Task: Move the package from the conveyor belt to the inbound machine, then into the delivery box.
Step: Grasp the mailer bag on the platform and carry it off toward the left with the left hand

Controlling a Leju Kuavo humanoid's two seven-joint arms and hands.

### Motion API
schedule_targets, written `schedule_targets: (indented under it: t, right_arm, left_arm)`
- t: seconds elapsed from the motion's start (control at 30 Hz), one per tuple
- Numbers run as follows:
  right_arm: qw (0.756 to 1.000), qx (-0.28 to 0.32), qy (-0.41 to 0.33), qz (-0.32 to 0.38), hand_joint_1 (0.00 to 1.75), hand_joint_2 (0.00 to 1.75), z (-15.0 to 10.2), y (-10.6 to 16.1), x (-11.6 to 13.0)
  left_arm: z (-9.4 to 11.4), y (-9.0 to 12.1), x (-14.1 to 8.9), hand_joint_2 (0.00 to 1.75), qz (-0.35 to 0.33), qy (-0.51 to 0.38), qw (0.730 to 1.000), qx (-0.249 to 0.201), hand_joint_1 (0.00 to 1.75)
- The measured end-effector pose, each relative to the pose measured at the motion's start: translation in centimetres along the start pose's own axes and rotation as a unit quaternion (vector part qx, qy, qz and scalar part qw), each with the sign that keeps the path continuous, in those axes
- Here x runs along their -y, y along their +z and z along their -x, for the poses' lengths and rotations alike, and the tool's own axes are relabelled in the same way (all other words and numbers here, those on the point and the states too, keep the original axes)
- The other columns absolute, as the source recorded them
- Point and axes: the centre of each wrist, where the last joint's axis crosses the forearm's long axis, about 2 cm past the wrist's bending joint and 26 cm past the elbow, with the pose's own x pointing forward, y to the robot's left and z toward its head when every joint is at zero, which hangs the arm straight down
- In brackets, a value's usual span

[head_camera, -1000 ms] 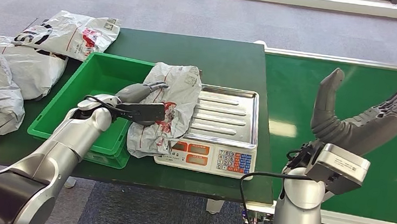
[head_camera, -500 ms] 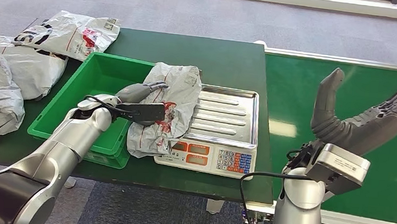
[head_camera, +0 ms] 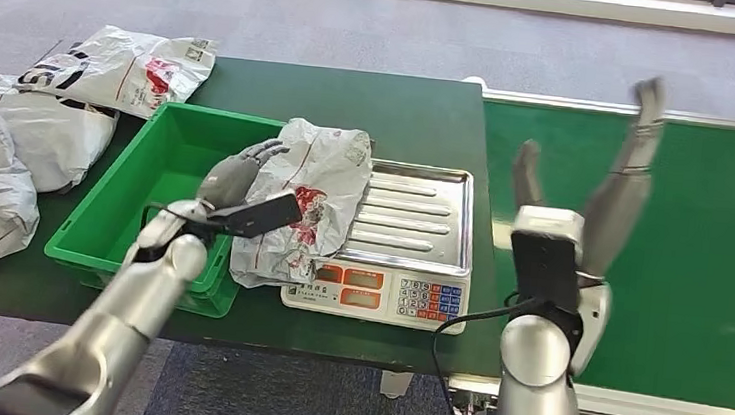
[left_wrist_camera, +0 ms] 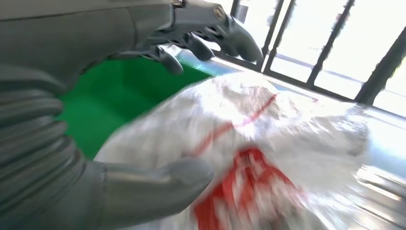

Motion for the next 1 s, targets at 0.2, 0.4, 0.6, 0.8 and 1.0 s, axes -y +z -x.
schedule_targets:
  t: [0.2, 0.4, 0.6, 0.8, 1.0]
  right_arm:
    - [0.989, -0.117, 0.031, -0.085, 0.00, 1.75, 3.2, 6.0, -1.3]
    - [0.985, -0.133, 0.037, -0.105, 0.00, 1.75, 3.6, 6.9, -1.6]
    - [0.983, -0.141, 0.040, -0.115, 0.00, 1.75, 3.8, 7.5, -1.6]
    - [0.982, -0.144, 0.041, -0.117, 0.00, 1.75, 3.8, 7.7, -1.6]
    - [0.981, -0.146, 0.043, -0.118, 0.00, 1.75, 3.9, 8.0, -1.5]
  left_arm:
    - [-3.3, 4.3, 2.0, 1.75, -0.085, 0.036, 0.996, 0.005, 1.75]
    - [-3.8, 5.3, 1.1, 1.75, -0.115, 0.039, 0.993, 0.009, 1.75]
    - [-3.9, 5.6, 0.9, 1.75, -0.126, 0.040, 0.991, 0.010, 1.75]
    - [-3.9, 5.7, 0.8, 1.75, -0.130, 0.042, 0.991, 0.011, 1.39]
    - [-4.0, 5.8, 0.0, 1.75, -0.202, 0.038, 0.979, 0.009, 0.00]
